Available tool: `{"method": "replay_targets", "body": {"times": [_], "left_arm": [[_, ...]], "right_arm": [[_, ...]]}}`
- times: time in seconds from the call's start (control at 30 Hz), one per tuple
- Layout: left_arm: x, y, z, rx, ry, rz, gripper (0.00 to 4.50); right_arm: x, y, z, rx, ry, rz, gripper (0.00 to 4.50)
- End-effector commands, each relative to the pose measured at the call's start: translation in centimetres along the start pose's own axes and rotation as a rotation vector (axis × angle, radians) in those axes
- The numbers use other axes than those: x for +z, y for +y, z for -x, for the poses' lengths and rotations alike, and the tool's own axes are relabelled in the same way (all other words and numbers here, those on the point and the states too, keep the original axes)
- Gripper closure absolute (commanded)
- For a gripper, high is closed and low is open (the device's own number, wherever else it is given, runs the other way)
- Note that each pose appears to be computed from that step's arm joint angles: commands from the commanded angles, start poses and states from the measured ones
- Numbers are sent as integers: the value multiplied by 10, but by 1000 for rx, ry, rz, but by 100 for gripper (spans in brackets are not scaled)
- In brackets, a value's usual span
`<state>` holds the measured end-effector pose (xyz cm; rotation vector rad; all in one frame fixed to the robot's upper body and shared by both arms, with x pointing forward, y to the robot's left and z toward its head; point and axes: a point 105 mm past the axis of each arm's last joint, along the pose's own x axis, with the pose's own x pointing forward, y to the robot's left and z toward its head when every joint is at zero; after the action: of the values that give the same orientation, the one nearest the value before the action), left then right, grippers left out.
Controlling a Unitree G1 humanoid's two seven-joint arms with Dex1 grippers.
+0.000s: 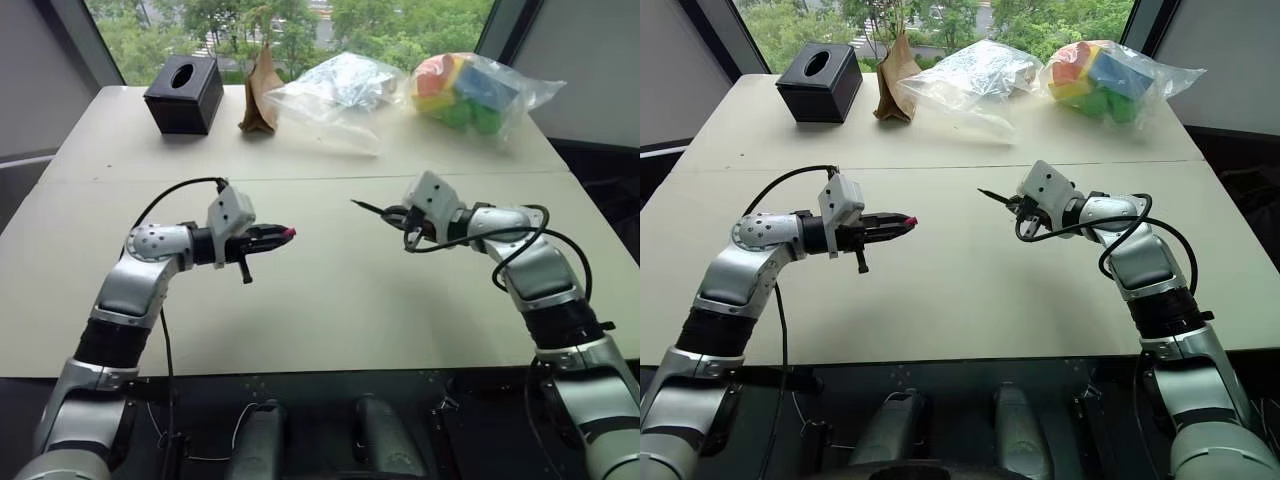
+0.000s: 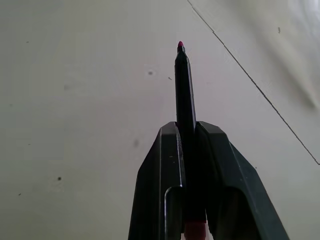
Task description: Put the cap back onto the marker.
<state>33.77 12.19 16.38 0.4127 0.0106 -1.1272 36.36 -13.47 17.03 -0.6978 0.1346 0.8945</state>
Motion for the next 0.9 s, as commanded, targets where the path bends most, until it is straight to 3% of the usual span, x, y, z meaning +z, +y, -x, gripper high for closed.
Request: {"method": "replay_targets", "body": {"times": [0.03, 0.53, 0.9], "left_arm": [[15, 4, -2, -13, -37, -70, 450], [24, -4, -13, -56, -67, -91, 450], [21, -7, -14, -79, -48, -92, 450]], "right_arm": [[28, 7, 8, 78, -69, 85, 445], [54, 29, 2, 204, -148, 113, 445], [58, 36, 5, 235, -156, 106, 445]]}}
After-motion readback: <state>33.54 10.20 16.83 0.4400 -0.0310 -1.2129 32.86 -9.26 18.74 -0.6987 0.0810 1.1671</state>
